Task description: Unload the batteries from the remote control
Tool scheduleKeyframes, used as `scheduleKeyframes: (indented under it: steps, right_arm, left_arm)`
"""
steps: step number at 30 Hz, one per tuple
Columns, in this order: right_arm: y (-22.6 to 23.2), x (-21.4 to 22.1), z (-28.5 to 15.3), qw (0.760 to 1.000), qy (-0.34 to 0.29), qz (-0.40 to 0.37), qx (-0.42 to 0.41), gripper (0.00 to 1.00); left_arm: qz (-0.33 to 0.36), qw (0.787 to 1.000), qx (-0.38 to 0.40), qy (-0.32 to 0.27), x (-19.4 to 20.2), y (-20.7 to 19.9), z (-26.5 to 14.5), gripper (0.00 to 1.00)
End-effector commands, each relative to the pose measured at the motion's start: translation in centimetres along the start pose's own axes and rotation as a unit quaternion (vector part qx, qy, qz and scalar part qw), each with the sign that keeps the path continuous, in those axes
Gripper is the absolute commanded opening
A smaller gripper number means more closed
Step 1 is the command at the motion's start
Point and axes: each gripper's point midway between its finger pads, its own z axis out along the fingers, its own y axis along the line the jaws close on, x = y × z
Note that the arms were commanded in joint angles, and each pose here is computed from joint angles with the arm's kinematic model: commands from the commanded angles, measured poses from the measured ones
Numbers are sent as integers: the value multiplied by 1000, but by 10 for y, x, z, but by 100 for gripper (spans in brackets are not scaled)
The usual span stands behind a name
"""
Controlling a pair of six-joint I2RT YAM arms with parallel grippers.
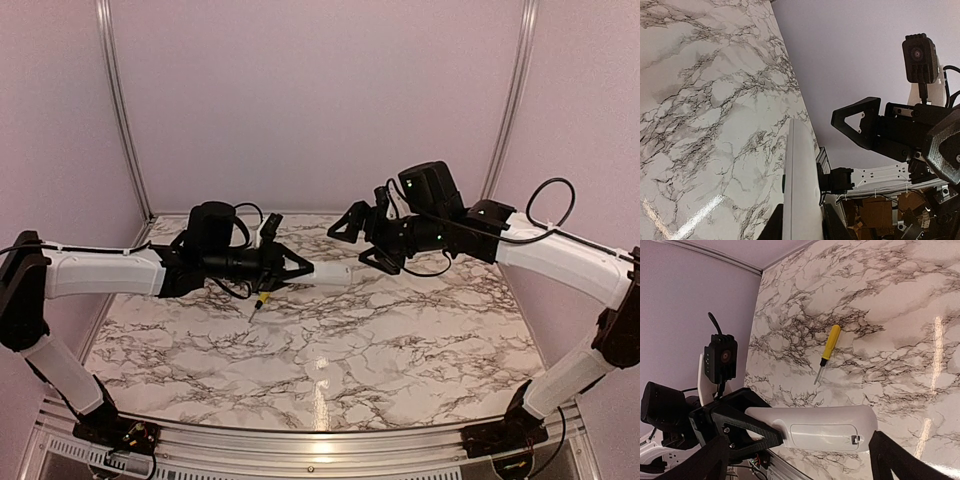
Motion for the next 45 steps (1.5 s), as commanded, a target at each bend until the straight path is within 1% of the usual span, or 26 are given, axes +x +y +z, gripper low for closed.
scheduleKeyframes:
  steps: [1, 12, 31, 45]
  right_arm:
    - [16, 0, 4, 1000, 2, -3, -17, 95]
    - [13, 4, 9, 1000, 3, 7, -9, 91]
    - [7, 5, 11, 1000, 4, 10, 5, 89]
    - [3, 9, 11, 1000, 11, 8, 7, 83]
  left_arm:
    - [22, 999, 30, -4, -10, -20, 4, 0]
    - [23, 999, 30, 0, -12, -23, 6, 0]
    - [33, 999, 41, 1, -14, -30, 7, 0]
    - [41, 998, 57, -2, -15, -37, 5, 0]
